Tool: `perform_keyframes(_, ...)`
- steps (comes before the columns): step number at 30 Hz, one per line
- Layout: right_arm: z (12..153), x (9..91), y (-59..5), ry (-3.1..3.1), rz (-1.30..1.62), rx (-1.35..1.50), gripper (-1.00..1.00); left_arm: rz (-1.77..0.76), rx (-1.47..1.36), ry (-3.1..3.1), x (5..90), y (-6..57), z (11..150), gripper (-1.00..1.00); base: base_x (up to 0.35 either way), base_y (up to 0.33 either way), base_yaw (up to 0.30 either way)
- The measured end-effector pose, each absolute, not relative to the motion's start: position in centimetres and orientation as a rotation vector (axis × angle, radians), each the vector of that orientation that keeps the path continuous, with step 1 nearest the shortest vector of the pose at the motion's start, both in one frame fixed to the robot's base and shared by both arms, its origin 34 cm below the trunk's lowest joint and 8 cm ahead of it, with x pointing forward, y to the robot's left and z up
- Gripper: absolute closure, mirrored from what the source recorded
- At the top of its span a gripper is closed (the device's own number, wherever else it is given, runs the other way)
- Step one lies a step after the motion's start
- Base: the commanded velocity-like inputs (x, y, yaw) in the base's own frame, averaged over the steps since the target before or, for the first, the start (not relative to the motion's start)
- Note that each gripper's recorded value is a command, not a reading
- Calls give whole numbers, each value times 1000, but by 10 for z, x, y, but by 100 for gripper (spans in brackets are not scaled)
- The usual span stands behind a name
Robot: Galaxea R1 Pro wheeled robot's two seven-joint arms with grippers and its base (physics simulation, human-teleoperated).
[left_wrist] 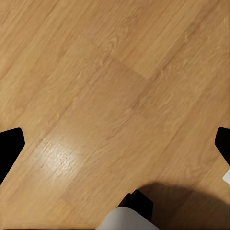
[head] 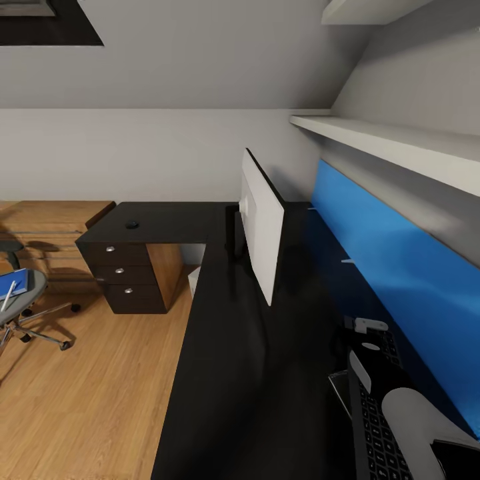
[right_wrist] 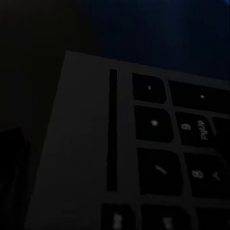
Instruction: In the bedroom, organize the workspace by keeping the computer under the desk, ensuring the monitor is on the desk, placing the keyboard on the desk next to the monitor, placing the mouse on the desk next to the keyboard, moving the folder from the swivel chair onto the desk next to the mouse, stacking the notebook on top of the folder with the pen on top of the notebook, and positioning the swivel chair next to the desk.
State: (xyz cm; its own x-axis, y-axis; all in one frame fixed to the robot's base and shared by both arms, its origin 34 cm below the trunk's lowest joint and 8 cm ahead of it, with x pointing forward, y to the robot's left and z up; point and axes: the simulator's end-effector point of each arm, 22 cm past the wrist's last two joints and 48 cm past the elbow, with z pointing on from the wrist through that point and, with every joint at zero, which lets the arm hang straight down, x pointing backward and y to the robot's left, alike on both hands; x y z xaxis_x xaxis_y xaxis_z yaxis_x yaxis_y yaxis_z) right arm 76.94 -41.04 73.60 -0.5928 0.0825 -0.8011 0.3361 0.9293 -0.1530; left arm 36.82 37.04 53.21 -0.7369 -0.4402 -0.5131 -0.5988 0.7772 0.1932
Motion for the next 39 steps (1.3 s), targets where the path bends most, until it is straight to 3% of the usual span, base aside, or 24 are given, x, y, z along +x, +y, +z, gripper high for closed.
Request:
perform_keyframes(8,736,769,-410,2190,-362,297,-100,484,-783,2523,368,370,532,-100,-65,0,0)
perform_keyframes(30,736,770,-410,2188,-360,297,-100,484,-783,2524,368,370,532,-100,-216,0,0)
perform_keyframes(39,737,770,-410,2187,-362,295,-100,484,-782,2523,368,370,532,-100,-26,0,0)
